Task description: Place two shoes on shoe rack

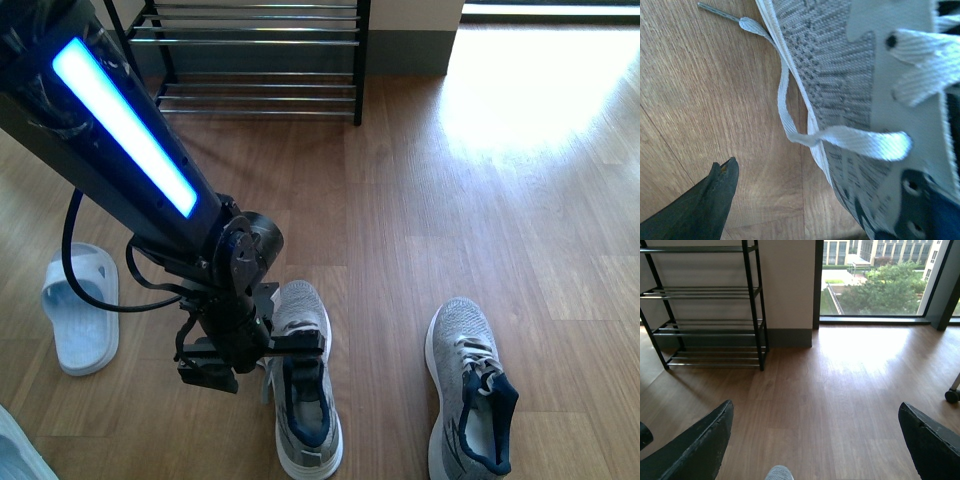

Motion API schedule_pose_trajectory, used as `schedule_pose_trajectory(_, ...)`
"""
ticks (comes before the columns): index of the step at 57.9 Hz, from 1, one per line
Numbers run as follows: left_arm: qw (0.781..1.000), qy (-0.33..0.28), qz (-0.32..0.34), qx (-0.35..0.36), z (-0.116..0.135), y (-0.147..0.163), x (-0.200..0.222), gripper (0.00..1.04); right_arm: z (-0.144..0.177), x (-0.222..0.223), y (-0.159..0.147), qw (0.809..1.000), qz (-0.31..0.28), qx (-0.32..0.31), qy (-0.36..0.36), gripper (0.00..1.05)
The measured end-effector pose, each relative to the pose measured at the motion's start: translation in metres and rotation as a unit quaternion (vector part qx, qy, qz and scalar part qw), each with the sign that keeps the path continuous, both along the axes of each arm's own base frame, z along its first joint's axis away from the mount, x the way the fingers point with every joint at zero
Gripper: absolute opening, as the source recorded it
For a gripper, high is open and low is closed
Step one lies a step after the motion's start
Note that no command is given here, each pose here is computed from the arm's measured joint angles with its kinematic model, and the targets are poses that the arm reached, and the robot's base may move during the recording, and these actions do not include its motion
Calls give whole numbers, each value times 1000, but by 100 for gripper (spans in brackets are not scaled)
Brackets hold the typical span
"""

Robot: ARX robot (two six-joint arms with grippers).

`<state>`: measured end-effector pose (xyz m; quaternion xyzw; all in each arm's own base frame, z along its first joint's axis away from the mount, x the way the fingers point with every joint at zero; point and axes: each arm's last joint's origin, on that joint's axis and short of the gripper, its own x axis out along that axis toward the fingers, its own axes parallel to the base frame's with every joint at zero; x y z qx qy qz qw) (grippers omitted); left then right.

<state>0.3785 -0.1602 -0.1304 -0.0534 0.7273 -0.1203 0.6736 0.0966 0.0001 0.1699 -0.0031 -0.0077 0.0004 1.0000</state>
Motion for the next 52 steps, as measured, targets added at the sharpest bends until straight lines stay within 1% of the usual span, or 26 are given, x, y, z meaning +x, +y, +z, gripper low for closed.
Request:
schedule_pose_trajectory(4, 1000, 2, -2, -5, -5, 1, 1, 95, 0, 0, 0, 1000, 0, 0, 0, 96)
schedule_pose_trajectory(14, 1000, -17, -15, -21, -5, -2, 6, 95, 0, 0, 0, 1000, 0, 0, 0, 96)
schedule_pose_trajectory(18, 999, -31, -23, -16, -4, -2, 8, 86, 0, 0, 0, 1000, 0, 0, 0, 96)
schedule_pose_trajectory(19, 999, -31, -25, -16, -4, -3, 8, 83, 0, 0, 0, 1000, 0, 0, 0, 96)
schedule_pose_trajectory(23, 999, -32, -28, -15, -4, -3, 8, 74, 0, 0, 0, 1000, 0, 0, 0, 96)
schedule_pose_trajectory(28, 999, -34, -34, -12, -5, -2, 8, 54, 0, 0, 0, 1000, 0, 0, 0, 96)
schedule_pose_trajectory(42, 999, -33, -39, -15, -4, -4, 7, 17, 0, 0, 0, 1000, 0, 0, 0, 96)
schedule_pose_trajectory(44, 999, -33, -39, -15, -4, -4, 7, 13, 0, 0, 0, 1000, 0, 0, 0, 96)
schedule_pose_trajectory(47, 999, -34, -40, -16, -4, -4, 7, 5, 0, 0, 0, 1000, 0, 0, 0, 96)
schedule_pose_trajectory(49, 999, -33, -39, -16, -4, -4, 7, 1, 0, 0, 0, 1000, 0, 0, 0, 96)
schedule_pose_trajectory(52, 999, -33, -40, -16, -4, -4, 7, 2, 0, 0, 0, 1000, 0, 0, 0, 96)
